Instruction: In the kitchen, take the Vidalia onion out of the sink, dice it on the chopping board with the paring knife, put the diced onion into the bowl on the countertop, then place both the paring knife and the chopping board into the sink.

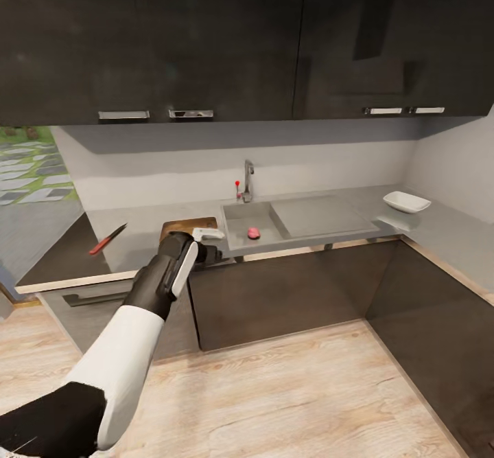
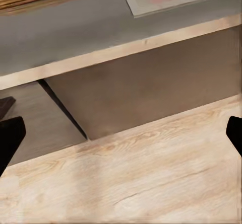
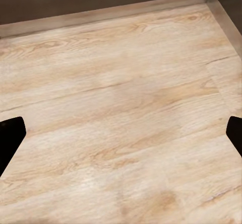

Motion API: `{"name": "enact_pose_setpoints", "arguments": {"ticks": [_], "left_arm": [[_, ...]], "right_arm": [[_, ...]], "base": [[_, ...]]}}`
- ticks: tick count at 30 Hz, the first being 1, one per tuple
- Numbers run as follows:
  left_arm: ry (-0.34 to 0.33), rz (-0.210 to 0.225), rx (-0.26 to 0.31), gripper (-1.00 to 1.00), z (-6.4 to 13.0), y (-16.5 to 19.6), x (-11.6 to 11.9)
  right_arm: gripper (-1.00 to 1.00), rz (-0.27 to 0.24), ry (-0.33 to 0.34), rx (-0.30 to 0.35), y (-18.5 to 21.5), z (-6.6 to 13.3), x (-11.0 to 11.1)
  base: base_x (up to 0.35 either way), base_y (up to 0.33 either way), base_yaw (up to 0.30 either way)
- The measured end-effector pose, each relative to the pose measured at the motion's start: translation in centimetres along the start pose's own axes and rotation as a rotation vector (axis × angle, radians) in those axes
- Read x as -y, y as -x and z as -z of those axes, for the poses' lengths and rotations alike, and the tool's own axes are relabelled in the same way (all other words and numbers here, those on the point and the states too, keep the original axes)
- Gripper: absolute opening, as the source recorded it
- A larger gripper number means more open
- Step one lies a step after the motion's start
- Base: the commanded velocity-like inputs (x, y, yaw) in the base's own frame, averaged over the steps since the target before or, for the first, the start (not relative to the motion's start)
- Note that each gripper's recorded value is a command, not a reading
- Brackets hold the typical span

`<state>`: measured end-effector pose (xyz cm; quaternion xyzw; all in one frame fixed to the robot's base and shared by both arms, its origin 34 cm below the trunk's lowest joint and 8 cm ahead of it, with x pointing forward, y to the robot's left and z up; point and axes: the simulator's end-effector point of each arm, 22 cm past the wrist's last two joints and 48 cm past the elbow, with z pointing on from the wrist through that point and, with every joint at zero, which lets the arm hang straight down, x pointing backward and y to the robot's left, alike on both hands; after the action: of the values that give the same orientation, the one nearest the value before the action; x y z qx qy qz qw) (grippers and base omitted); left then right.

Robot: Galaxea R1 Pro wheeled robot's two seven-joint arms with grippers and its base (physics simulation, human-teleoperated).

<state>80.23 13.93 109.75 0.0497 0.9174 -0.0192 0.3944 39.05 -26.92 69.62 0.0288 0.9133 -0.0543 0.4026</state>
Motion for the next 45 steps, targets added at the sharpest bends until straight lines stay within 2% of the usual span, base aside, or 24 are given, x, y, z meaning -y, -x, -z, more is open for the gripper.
{"name": "enact_pose_setpoints", "arguments": {"ticks": [5, 10, 15, 22, 39, 45], "left_arm": [[-0.028, 0.023, 0.000, 1.00, 0.1, 0.4, 0.5], [-0.036, 0.029, 0.128, 1.00, 3.3, 5.0, 0.2], [-0.022, 0.028, 0.159, 1.00, 4.0, 5.9, -0.6], [-0.016, 0.027, 0.155, 1.00, 4.0, 5.8, -0.8], [-0.003, 0.022, 0.089, 1.00, 2.2, 3.6, -1.0], [0.059, 0.025, 0.085, 1.00, 2.2, 3.5, -2.4]], "right_arm": [[1.00, -0.001, 0.000, 0.000, 0.0, 0.0, 0.0], [1.00, -0.002, -0.003, 0.000, 0.0, 0.0, 0.1], [1.00, -0.002, -0.003, 0.000, 0.0, 0.0, 0.2], [1.00, 0.000, -0.004, 0.000, 0.0, 0.0, 0.3], [1.00, -0.005, 0.016, -0.032, -1.4, 0.5, -0.7], [1.00, 0.078, 0.069, -0.025, -1.4, 0.6, -1.7]], "base": [[0.000, 0.000, 0.000], [0.000, 0.000, 0.000], [0.003, -0.001, 0.000], [0.143, -0.134, 0.000], [0.218, -0.226, 0.000], [0.219, -0.235, 0.000]]}}
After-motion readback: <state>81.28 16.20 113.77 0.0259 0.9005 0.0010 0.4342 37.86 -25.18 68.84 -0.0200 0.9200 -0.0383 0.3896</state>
